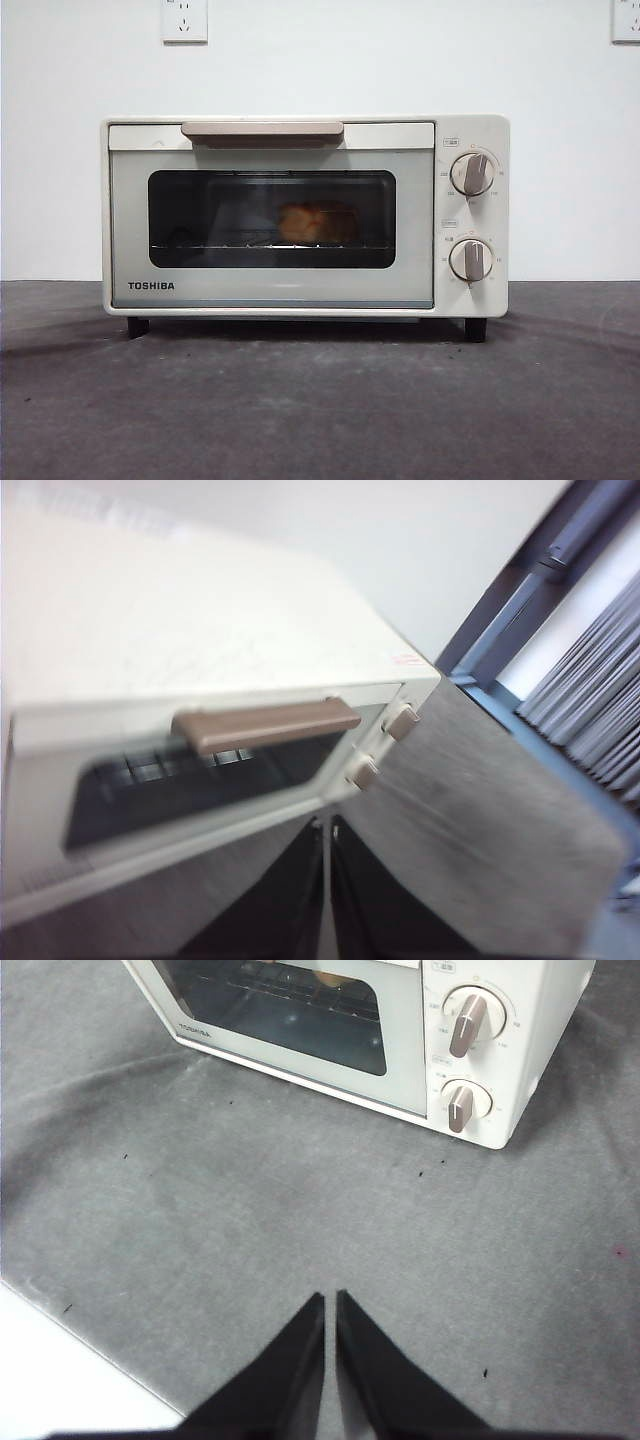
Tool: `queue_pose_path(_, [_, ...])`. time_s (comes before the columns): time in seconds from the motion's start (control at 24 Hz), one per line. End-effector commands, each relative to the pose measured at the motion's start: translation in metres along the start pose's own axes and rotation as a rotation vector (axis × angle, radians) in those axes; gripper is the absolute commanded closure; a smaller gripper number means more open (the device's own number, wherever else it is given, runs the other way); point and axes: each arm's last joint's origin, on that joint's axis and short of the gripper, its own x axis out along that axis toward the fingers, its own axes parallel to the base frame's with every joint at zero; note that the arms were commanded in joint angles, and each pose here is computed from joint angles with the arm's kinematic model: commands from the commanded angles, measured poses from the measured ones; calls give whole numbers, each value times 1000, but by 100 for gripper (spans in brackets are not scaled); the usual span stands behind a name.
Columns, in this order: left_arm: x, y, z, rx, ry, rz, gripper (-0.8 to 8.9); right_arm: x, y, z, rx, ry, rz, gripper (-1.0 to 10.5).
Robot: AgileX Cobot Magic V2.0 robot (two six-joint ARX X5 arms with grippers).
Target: The left arm flap open the oven, the right arm pick bread and place it into oven, the left arm flap close the oven
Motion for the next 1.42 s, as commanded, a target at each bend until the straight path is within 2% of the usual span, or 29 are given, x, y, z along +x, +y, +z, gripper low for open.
queue_pose_path(0.04, [-2,8,-30,209,-102,5,792,-3,2,4,-13,-22,11,931])
queue_pose_path(0.17, [-4,19,-70,273,-208,76,792,-3,2,4,-13,-22,11,931])
queue_pose_path(0.42, [-10,41,-127,173,-333,414,792,-3,2,4,-13,-22,11,931])
queue_pose_path(0.71, [-19,50,-143,128,-375,752,792,-3,2,4,-13,-22,11,931])
queue_pose_path(0.83, [-22,51,-148,120,-355,845,792,-3,2,4,-13,-22,11,931])
queue_pose_path(1.17, [-21,55,-159,43,-259,883,792,-3,2,4,-13,-24,12,931])
queue_pose_path(1.42, [-21,54,-160,93,-235,880,792,-3,2,5,-13,-30,14,931])
